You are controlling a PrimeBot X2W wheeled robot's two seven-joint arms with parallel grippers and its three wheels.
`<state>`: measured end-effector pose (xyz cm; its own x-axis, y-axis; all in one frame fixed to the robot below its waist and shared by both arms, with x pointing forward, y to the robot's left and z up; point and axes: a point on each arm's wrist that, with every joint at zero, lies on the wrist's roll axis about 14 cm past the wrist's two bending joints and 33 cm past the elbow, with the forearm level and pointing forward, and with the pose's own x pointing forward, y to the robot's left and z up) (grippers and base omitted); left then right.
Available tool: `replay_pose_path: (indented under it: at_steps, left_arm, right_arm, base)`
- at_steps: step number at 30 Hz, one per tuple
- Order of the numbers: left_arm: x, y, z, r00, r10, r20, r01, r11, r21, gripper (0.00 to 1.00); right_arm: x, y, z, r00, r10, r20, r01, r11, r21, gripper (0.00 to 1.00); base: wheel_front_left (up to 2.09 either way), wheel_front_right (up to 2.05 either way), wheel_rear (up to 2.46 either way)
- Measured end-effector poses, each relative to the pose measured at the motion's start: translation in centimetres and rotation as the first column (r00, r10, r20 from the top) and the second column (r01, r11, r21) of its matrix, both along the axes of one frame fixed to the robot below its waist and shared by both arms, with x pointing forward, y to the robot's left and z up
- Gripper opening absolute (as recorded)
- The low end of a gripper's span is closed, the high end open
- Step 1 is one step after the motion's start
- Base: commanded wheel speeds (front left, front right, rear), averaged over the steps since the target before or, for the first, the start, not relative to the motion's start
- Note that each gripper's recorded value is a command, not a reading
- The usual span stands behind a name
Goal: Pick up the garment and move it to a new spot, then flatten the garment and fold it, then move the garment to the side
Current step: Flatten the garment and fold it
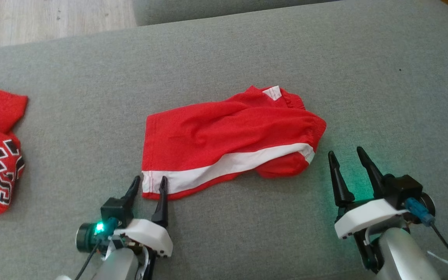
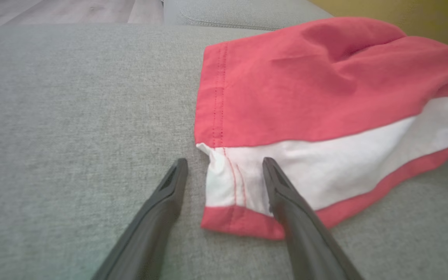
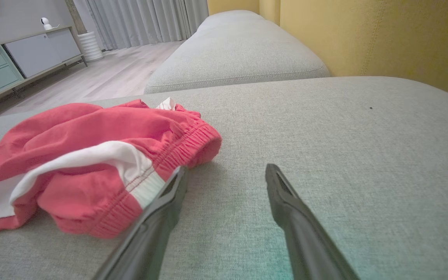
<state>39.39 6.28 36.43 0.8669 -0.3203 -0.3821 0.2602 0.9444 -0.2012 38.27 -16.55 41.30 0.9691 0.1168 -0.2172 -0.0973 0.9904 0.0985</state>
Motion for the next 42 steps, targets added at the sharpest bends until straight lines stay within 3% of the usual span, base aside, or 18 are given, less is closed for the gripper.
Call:
replay_pose_path:
  at_steps: [1,2,3,12,22,35,42]
  left_arm:
    - [0.0,0.0,0.0,1.0,-0.001,-0.001,0.001,1.0,0.001,0.47]
    - [0.0,0.0,0.0,1.0,-0.001,0.0,0.001,1.0,0.001,0.13]
    - [0.1,0.0,0.0,1.0,0.001,0.001,-0.001,1.0,0.002,0.0]
    - [1.7,1.7,3.0,0.991,0.082,0.107,-0.081,0.997,-0.015,0.0]
    - [0.6,3.5,1.8,0.989,0.127,0.078,-0.128,0.992,0.007,0.0]
    - [0.8,4.0,1.5,0.988,0.133,0.076,-0.135,0.991,0.023,0.0]
    - [0.8,4.0,1.2,0.989,0.133,0.071,-0.135,0.991,0.026,0.0]
  right_arm:
    - [0.0,0.0,0.0,1.0,0.0,0.0,0.0,1.0,0.0,1.0]
    - [0.0,0.0,0.0,1.0,0.0,-0.001,0.0,1.0,0.0,1.0]
    - [0.0,0.1,0.0,1.0,0.002,-0.002,-0.002,1.0,0.001,1.0]
    - [-0.2,3.5,-0.4,0.997,0.077,-0.021,-0.074,0.99,0.118,1.0]
    - [-1.6,6.6,-1.8,0.975,0.208,-0.08,-0.189,0.961,0.202,1.0]
    - [-3.0,8.7,-3.0,0.944,0.296,-0.147,-0.241,0.921,0.307,1.0]
    - [-3.1,8.5,-3.3,0.943,0.294,-0.159,-0.232,0.918,0.322,1.0]
  base:
    - [0.0,0.0,0.0]
    - [0.0,0.0,0.0]
    - [0.0,0.0,0.0]
    - [0.0,0.0,0.0]
    - [0.0,0.0,0.0]
    - [0.0,0.0,0.0]
    - [0.0,0.0,0.0]
